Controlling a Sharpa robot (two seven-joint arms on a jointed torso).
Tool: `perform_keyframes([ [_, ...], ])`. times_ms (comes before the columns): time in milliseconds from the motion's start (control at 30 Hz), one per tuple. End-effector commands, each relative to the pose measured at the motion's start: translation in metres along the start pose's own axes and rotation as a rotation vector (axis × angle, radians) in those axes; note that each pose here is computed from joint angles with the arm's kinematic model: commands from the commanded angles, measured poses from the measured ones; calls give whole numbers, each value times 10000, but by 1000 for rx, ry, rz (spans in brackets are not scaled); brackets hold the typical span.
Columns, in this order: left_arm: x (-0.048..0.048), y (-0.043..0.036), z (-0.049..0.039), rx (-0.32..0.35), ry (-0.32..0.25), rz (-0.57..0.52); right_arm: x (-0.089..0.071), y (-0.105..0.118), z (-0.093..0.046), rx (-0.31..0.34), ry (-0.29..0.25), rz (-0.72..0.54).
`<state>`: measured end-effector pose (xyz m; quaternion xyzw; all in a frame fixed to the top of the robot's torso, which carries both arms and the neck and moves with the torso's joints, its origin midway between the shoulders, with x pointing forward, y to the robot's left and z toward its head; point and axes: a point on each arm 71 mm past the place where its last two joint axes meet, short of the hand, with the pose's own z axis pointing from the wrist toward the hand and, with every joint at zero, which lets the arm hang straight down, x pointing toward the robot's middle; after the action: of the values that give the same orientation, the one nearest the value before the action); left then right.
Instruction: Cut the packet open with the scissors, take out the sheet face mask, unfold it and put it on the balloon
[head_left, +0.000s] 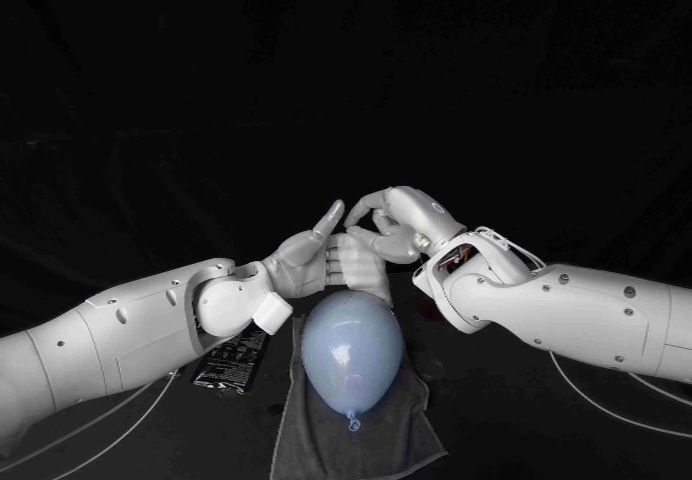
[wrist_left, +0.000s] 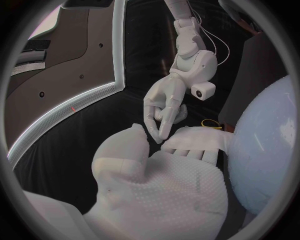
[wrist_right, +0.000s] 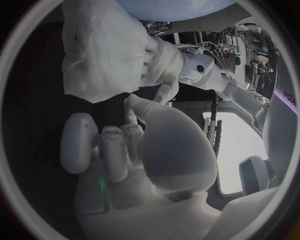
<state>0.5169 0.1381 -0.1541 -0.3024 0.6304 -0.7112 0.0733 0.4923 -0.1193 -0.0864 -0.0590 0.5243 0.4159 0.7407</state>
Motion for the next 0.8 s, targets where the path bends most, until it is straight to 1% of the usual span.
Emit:
perform_keyframes([
  [33,19,-21,6,13,19,-4,-43,15,-10,-19,-53,13],
  [200,17,-22,4,14,17,-3,-63,-8,-23,-10,-63,17],
  [333,17,-23,3,15,16,-3,-60,-42,-37,11,-35,28],
  [467,18,-23,3,16,16,-3,-29,-78,-41,41,20,50],
  [667,22,-22,4,16,19,-4,53,-88,-36,71,120,63],
  [800,23,-22,6,16,20,-4,84,-85,-25,77,148,62],
])
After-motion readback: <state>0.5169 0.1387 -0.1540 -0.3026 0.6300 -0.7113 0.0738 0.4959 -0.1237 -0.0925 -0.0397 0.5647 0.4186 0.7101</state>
